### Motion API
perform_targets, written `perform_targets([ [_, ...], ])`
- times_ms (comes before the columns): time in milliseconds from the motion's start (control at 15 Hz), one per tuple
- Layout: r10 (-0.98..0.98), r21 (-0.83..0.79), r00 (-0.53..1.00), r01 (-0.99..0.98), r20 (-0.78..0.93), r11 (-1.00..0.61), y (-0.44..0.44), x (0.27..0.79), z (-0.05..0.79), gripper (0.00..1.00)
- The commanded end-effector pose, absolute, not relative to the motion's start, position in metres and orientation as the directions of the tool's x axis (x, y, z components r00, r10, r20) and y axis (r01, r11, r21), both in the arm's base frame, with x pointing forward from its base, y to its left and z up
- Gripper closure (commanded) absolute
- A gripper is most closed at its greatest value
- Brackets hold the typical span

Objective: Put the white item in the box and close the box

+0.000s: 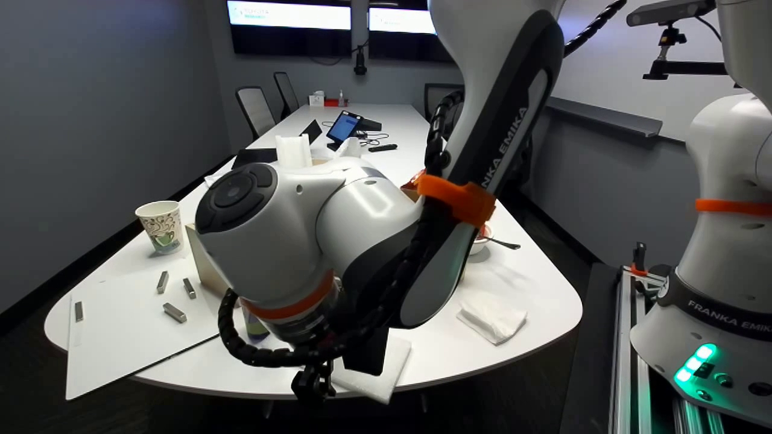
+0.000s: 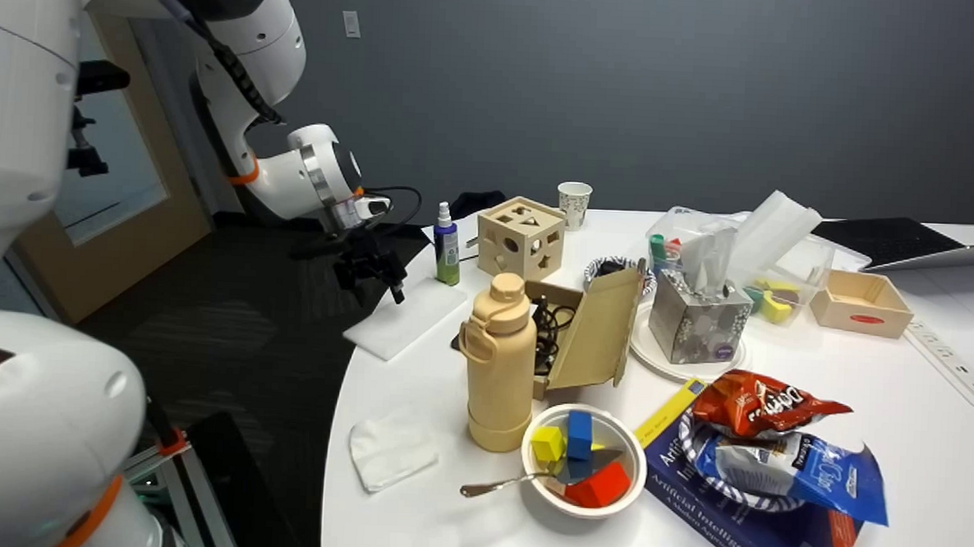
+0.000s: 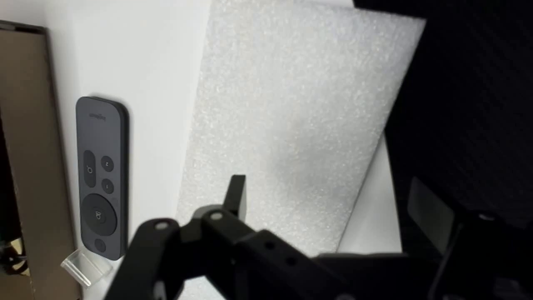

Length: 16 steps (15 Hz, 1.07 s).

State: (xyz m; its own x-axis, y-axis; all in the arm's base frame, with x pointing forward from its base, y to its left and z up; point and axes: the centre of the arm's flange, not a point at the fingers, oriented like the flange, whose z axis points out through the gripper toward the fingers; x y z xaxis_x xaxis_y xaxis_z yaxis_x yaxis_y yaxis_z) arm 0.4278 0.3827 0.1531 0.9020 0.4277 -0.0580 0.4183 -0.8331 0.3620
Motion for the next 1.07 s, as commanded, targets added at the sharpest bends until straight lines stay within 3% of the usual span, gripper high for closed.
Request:
perform_targets([
  [0, 0.398, 0.386, 0.915, 0.390, -0.063, -0.836, 0.383, 0.433, 0.145, 0.00],
  [333, 0.389, 0.392, 0.917, 0.389, -0.085, -0.833, 0.376, 0.435, 0.133, 0.00],
  [400, 0.388, 0.392, 0.917, 0.390, -0.088, -0.833, 0.375, 0.435, 0.130, 0.25],
  [467, 0.388, 0.393, 0.917, 0.392, -0.091, -0.832, 0.375, 0.435, 0.129, 0.26],
  [867, 0.387, 0.395, 0.917, 0.392, -0.098, -0.831, 0.375, 0.435, 0.125, 0.73],
  [1000, 0.385, 0.394, 0.917, 0.392, -0.100, -0.831, 0.375, 0.435, 0.125, 0.79],
])
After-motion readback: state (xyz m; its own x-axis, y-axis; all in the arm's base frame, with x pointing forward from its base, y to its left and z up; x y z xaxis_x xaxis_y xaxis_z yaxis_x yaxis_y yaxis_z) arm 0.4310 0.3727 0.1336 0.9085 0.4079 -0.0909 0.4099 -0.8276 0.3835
